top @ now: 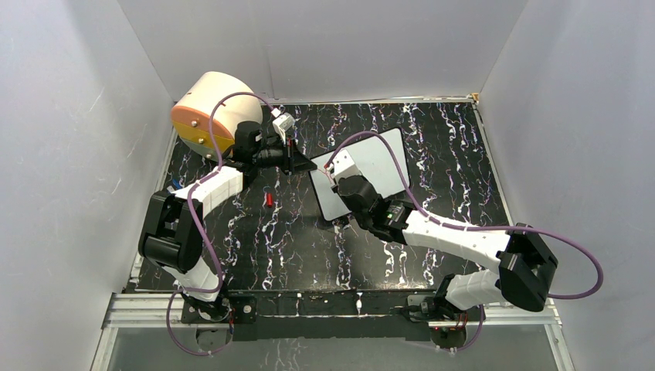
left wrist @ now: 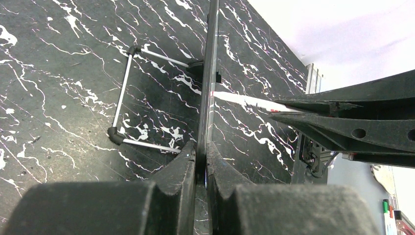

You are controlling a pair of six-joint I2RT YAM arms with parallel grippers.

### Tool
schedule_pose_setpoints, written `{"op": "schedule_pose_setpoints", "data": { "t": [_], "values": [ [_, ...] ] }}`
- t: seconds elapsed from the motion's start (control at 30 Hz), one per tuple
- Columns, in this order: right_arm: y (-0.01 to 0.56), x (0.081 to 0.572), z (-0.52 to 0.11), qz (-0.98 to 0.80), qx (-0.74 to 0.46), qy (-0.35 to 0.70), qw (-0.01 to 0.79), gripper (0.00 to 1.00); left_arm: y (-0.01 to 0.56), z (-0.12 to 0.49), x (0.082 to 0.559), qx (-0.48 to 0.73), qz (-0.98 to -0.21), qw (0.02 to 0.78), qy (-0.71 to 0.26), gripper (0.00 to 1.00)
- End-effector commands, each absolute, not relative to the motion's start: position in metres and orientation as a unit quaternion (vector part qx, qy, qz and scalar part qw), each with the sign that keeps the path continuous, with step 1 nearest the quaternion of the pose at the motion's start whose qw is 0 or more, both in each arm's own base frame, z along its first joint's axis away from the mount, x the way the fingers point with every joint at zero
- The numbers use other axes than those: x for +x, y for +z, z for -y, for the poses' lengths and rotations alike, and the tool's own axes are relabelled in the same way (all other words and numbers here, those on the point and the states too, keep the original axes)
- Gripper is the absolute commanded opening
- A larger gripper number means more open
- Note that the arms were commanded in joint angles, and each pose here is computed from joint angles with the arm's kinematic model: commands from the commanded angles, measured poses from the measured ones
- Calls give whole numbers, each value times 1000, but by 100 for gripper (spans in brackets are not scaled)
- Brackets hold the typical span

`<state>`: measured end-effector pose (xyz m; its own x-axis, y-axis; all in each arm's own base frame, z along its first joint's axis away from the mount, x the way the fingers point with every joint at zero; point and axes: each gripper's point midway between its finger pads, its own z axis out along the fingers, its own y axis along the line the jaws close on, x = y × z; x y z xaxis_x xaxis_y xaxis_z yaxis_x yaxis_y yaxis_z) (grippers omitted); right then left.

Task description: Write a sentence on the whiteboard

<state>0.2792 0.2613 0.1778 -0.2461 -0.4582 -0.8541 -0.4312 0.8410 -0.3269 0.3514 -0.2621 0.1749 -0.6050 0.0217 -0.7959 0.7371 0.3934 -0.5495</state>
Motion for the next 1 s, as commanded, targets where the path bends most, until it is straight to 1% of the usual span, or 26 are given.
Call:
{"op": "schedule_pose_setpoints", "data": {
  "t": [0.0,0.53,0.97],
  "values": [
    [210,291,-264,-769,-244,7,591,0,179,261,353,263,-753,373,-475,0],
    [215,298,-266,-764,-244,9,597,0,179,261,353,265,-753,373,-473,0],
    [191,287,-263,-789,-269,7,553,0,180,260,354,264,-753,375,-472,0]
  ]
}}
